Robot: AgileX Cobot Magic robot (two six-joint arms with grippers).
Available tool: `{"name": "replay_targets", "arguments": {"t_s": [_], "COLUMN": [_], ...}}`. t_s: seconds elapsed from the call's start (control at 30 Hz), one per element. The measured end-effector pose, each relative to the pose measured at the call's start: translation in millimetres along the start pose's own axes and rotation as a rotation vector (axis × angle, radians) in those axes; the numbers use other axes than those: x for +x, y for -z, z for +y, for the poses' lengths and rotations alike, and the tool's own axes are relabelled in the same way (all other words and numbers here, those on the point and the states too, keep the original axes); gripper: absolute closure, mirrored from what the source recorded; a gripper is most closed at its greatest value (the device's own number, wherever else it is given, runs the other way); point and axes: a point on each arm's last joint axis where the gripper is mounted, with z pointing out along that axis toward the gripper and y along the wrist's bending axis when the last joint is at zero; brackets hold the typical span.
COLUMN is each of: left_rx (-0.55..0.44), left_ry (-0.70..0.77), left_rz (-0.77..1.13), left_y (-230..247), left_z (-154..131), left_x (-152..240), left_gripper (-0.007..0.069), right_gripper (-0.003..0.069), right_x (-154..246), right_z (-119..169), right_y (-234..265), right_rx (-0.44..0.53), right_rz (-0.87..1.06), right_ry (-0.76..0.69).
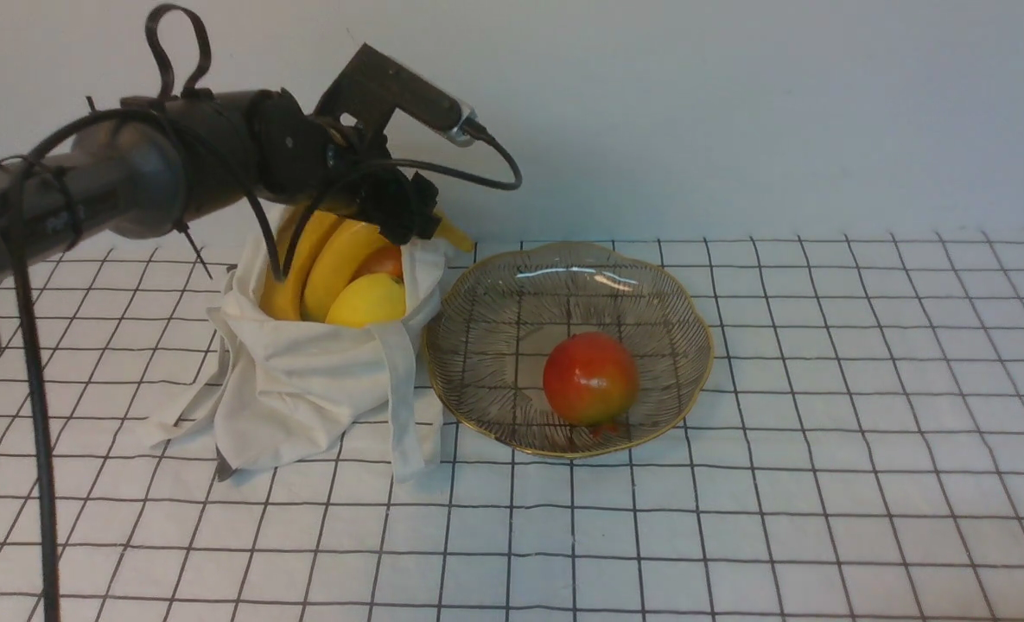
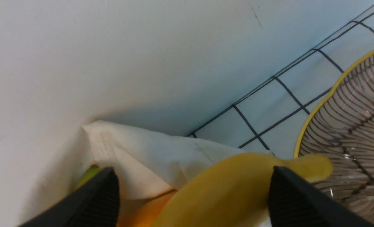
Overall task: Take the fruit out of the bag on the white checkered tablecloth and place them on the plate.
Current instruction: 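Reach into the white bag and grasp the banana with the left gripper, then place the banana on the plate with the left gripper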
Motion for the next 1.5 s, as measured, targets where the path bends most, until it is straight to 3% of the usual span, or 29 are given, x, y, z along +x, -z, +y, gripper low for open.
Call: {"name": "replay_targets", "arguments": {"t_s": [0.27,0.43,0.53,0.63,0.67,1.17,1.3,1.43,1.5], "left_rx": [0.005,-0.001,-0.003,-0.008,-0.009,0.018,0.092,0.299,0.362], "left_ry": [-0.052,-0.066,-0.079,-0.096,-0.098,-0.072,0.07,0.334,0.382], "left_rz": [0.02,0.023,0.026,0.022,0.021,-0.027,-0.06,-0.055,-0.041], "left_y": [-15,-28,-33,-32,-31,74,112,136,136], "left_z": [-3,-6,-7,-6,-6,9,5,-11,-17], "left_x": [11,20,24,22,22,-37,-53,-61,-62], "left_gripper": [0.0036,0.0078,0.0132,0.0288,0.03,0.0305,0.0305,0.0305,0.0305], "right_gripper": [0.0675,0.0675,0.0675,0.0675,0.0675,0.0675,0.0675,0.0675,0.0675], "right_x": [0,0,0,0,0,0,0,0,0], "right_z": [0,0,0,0,0,0,0,0,0], "right_y": [0,0,0,0,0,0,0,0,0], "right_rx": [0.0,0.0,0.0,0.0,0.0,0.0,0.0,0.0,0.0], "right_rz": [0.0,0.0,0.0,0.0,0.0,0.0,0.0,0.0,0.0], "right_ry": [0.0,0.0,0.0,0.0,0.0,0.0,0.0,0.0,0.0]}}
